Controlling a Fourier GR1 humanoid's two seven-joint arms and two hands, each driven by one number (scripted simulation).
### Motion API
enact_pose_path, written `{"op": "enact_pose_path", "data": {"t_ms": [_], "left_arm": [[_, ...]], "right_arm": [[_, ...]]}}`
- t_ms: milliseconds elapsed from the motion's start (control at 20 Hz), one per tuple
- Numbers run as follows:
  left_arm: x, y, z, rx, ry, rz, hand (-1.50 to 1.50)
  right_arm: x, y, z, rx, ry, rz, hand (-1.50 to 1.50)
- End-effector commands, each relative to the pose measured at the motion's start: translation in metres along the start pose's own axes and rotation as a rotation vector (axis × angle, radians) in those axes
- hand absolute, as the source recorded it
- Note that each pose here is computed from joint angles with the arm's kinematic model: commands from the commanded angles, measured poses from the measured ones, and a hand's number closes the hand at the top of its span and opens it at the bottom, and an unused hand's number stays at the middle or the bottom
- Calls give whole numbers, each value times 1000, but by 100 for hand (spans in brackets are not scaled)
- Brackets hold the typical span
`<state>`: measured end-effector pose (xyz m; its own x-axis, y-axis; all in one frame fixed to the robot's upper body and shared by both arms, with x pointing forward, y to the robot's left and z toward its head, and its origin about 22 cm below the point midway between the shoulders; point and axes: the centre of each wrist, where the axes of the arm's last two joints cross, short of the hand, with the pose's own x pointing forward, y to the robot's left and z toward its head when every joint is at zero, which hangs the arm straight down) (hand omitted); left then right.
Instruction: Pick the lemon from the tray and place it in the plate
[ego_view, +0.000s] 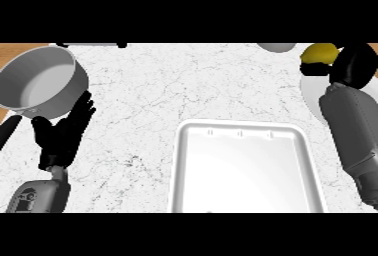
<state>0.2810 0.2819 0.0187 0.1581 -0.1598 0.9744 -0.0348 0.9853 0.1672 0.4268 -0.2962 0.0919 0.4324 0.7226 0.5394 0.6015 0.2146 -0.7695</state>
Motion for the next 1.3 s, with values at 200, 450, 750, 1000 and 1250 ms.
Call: {"op": "enact_pose_path", "data": {"t_ms": [200, 450, 750, 1000, 1250], "left_arm": [[10, -19, -9, -4, -7, -3, 0], [9, 3, -9, -18, -2, -3, 0], [-1, -16, -10, -26, -11, 1, 0], [6, 2, 3, -21, -7, -18, 0], [-3, 6, -3, 0, -6, 3, 0]], "right_arm": [[-83, -40, -53, -32, 74, 13, 150], [-117, -36, -50, 120, 112, 116, 150], [-161, -27, -31, 291, 212, -20, -150], [-168, -41, -42, 223, 63, -64, -150], [-144, -42, -47, 64, -139, -265, -150]]}}
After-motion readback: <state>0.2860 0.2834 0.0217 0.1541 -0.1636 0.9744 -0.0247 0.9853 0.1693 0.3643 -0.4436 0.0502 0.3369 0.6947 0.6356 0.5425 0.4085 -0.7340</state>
